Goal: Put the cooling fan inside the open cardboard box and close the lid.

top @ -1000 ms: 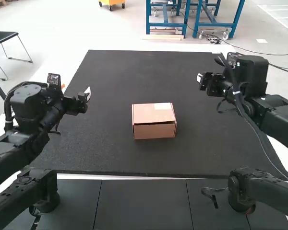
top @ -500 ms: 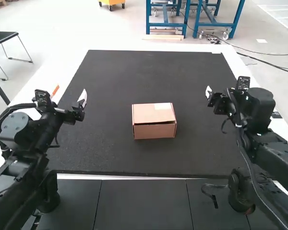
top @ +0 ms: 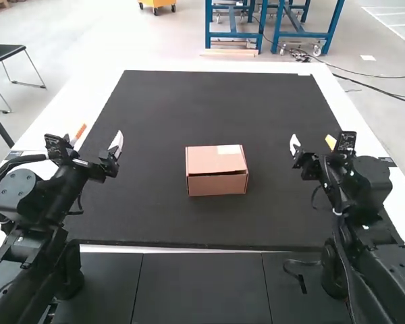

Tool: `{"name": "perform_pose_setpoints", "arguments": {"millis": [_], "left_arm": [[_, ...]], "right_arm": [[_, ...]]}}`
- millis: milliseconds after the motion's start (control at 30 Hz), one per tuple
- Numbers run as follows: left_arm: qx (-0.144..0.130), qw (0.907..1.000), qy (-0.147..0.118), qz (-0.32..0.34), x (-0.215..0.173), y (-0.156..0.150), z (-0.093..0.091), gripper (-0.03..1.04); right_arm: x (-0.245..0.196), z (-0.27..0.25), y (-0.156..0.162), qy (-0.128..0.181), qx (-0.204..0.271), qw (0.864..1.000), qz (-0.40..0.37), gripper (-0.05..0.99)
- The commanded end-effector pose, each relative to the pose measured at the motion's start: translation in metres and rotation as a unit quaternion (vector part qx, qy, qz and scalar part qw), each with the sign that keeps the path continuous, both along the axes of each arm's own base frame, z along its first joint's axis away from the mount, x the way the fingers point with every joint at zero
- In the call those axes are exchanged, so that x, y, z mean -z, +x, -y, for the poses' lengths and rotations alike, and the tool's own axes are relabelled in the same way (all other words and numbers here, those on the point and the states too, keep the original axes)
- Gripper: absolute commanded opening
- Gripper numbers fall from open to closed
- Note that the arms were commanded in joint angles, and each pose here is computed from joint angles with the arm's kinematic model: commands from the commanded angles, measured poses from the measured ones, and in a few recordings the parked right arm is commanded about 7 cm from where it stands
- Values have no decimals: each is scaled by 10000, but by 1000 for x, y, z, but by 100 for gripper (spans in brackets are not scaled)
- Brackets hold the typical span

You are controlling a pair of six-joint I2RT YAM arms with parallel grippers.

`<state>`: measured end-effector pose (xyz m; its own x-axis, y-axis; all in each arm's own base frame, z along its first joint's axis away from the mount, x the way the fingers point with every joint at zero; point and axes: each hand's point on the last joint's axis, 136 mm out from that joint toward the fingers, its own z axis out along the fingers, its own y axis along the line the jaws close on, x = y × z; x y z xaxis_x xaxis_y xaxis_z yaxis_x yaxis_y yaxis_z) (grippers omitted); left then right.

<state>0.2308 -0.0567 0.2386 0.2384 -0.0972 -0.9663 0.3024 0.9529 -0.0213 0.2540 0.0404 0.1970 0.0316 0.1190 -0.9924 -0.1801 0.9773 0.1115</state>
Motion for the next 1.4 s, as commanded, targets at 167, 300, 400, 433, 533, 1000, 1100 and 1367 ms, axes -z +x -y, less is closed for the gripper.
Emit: {"name": "perform_pose_setpoints", "arguments": {"millis": [167,300,400,433,533,1000,1100,1367], "left_arm": [[366,9985,41,-407,20,0,7,96],[208,9968,103,-762,38,5,-1,96],[126,9959,218,-868,45,6,-4,96],[97,9954,255,-923,48,7,-5,96],[52,9946,262,-1004,52,7,-7,96],[-637,9888,557,-1226,67,13,-31,96],[-659,9886,555,-1234,67,13,-32,96],[-813,9873,560,-1245,67,14,-36,96]], "right_arm": [[-2,-10,-14,-27,-280,9993,255,90],[11,-13,-13,-32,-329,9995,-9,90],[31,-9,-12,-76,-185,9989,-421,90],[35,-6,-12,-90,-108,9986,-504,90],[37,-1,-11,-8,69,9984,-557,91],[41,21,-9,-206,480,9968,-598,91],[43,25,-8,-215,556,9962,-637,91],[44,33,-8,-269,723,9949,-649,91]]}}
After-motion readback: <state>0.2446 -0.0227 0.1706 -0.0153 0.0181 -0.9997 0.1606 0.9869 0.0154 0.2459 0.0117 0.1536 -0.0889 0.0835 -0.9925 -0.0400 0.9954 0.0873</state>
